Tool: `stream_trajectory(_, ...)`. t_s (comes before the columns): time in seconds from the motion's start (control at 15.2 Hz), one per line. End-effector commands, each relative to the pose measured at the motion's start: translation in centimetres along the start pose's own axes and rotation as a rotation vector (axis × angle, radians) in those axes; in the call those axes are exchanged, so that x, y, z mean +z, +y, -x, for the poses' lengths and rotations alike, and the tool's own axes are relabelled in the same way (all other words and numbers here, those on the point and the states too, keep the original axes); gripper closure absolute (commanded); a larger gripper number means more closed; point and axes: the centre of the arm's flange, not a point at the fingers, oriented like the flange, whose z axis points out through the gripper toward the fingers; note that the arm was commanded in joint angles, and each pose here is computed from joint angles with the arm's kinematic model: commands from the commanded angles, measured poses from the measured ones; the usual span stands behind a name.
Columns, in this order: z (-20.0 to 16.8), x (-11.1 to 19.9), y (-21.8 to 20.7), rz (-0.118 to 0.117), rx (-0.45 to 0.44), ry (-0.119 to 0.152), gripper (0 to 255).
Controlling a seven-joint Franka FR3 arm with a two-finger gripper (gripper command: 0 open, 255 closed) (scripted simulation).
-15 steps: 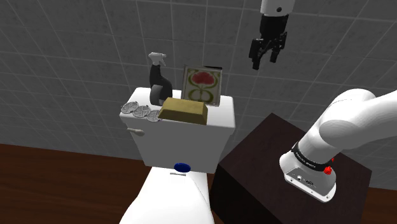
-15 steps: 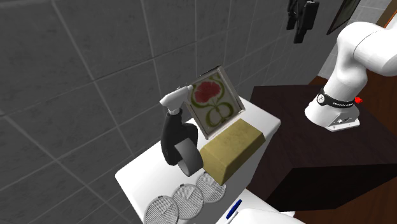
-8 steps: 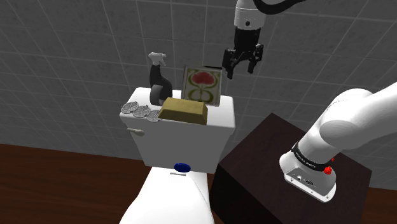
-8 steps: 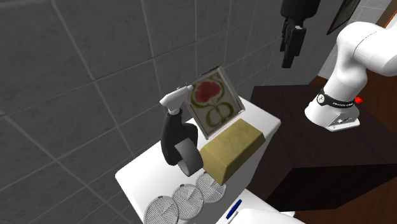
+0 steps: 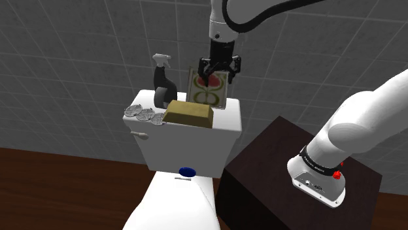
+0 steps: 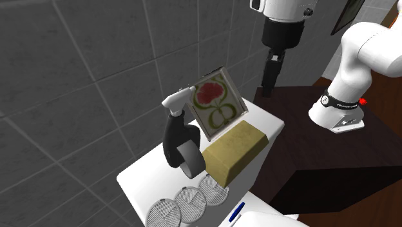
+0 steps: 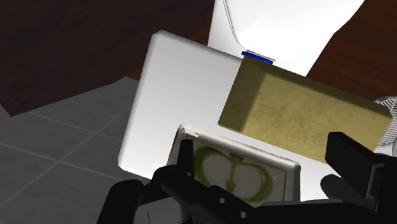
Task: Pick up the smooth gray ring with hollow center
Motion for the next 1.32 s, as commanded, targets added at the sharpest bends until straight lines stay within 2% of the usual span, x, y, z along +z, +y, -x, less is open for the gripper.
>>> stream_trajectory(0.0, -0.5, 0.7, -2.2, -0.014, 0.042, 0.008, 0)
stream_trajectory(1.06, -9.9, 5.6, -18.5, -0.103, 0.346, 0.073, 0)
stream_trajectory(1.25, -11.0, 6.5, -19.9, -0.112, 0.375, 0.08, 0)
